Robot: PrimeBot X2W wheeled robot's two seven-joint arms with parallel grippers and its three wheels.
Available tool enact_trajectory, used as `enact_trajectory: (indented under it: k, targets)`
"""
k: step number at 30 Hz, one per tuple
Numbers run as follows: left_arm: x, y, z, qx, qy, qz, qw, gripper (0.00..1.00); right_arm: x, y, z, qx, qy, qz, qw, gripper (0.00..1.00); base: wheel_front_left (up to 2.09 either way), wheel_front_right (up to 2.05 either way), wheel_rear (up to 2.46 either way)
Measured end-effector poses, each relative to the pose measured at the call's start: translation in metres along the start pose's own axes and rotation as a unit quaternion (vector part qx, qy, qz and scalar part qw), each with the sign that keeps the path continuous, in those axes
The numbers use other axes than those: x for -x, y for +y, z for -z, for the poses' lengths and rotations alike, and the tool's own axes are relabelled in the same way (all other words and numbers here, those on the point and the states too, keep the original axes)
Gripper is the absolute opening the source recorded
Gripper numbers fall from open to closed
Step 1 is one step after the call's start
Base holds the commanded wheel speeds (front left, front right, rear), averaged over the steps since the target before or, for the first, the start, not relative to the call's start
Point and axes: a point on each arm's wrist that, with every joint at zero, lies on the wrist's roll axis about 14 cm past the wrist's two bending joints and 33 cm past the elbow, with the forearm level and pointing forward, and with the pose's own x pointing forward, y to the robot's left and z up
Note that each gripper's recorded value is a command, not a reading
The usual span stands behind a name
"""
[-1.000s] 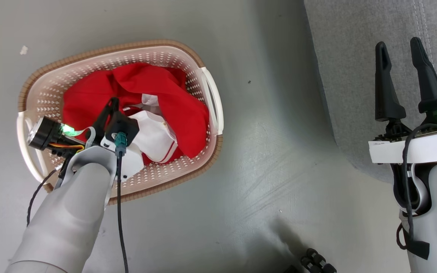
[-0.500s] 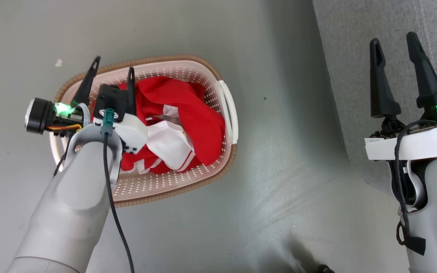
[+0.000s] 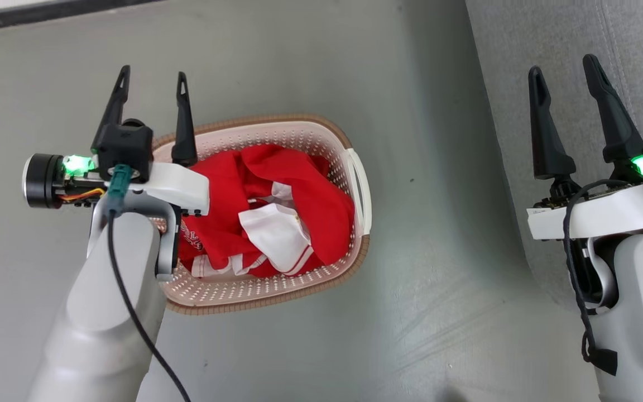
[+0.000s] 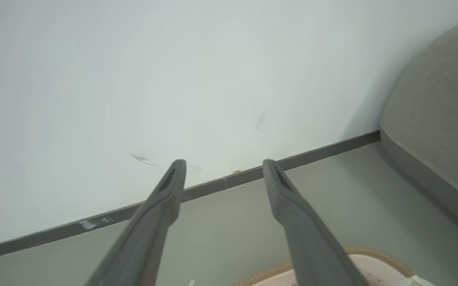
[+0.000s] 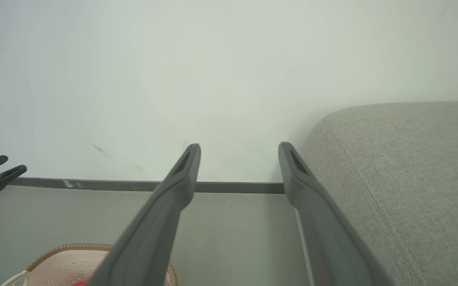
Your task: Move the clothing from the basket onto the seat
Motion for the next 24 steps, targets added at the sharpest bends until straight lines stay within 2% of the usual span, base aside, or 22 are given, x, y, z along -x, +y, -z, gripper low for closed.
enact_trajectory:
  k: [13,24]
  targets:
    - [0.053,0.06,-0.051,0.039,-0.048,-0.088,0.994,1.0,0.016,0.012,-0.026,0.001,-0.013,-0.019,1.0,1.0,0.0,0.0,0.0]
    - [0.109,0.075,-0.07,0.037,-0.06,-0.109,0.992,1.0,0.046,0.021,-0.044,-0.003,-0.016,-0.027,1.0,1.0,0.0,0.0,0.0]
